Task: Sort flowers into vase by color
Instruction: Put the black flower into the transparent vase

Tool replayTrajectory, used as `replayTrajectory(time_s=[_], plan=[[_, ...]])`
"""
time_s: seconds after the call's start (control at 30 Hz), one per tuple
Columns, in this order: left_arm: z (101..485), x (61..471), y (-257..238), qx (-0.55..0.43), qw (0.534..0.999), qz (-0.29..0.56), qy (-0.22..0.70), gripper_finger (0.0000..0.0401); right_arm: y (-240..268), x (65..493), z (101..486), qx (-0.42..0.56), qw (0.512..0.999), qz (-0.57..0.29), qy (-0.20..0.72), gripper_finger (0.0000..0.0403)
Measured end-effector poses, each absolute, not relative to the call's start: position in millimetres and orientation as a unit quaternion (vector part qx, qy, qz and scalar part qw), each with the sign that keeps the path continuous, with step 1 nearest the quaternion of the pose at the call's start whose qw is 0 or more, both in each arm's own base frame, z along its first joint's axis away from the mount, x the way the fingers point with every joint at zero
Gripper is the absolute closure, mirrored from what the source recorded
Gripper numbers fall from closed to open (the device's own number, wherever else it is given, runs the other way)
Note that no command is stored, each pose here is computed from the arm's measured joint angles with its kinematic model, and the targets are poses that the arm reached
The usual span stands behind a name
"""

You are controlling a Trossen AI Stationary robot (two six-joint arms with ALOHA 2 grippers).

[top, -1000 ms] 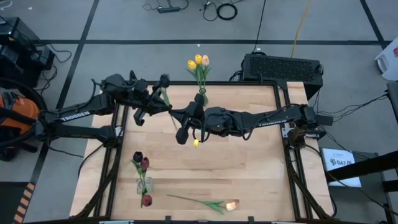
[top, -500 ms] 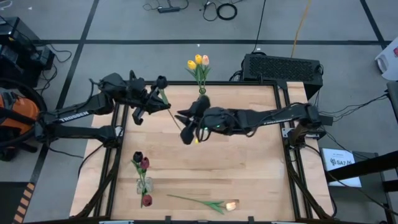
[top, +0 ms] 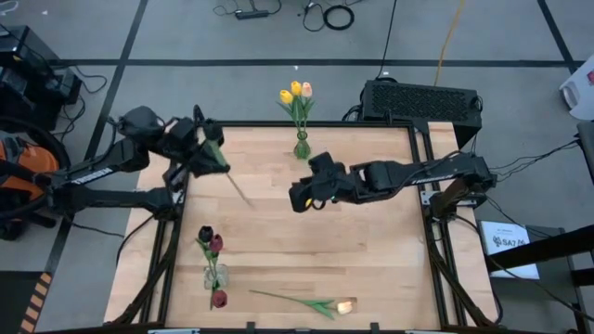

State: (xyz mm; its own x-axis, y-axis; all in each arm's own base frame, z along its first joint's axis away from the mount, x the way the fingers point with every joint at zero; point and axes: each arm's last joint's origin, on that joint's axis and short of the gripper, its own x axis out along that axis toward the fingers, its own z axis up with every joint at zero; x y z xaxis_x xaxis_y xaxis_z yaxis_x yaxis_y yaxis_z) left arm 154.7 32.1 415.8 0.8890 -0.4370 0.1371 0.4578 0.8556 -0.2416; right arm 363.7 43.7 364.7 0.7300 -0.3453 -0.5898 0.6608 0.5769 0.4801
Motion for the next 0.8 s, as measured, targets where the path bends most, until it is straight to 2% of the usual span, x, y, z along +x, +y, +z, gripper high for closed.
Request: replayTrajectory(time_s=[0.17, 0.53, 0.8], plan=[[416.7, 158.3, 5.1, -0.130, 0.951, -0.278, -0.042, 0.0388, 46.2, 369.3, 351.6, 0.364, 0.845, -0.307, 0.242, 0.0275], [408.1, 179.6, -42.3, -0.145, 0.935, -0.323, -0.016, 0.0388, 47.8, 379.7, 345.5, 0.365, 0.850, -0.299, 0.232, 0.0275], [433.5, 192.9, -91.3, -0.126, 0.925, -0.359, -0.002, 0.0388, 47.8, 379.8, 345.7, 0.366, 0.850, -0.299, 0.231, 0.0275]])
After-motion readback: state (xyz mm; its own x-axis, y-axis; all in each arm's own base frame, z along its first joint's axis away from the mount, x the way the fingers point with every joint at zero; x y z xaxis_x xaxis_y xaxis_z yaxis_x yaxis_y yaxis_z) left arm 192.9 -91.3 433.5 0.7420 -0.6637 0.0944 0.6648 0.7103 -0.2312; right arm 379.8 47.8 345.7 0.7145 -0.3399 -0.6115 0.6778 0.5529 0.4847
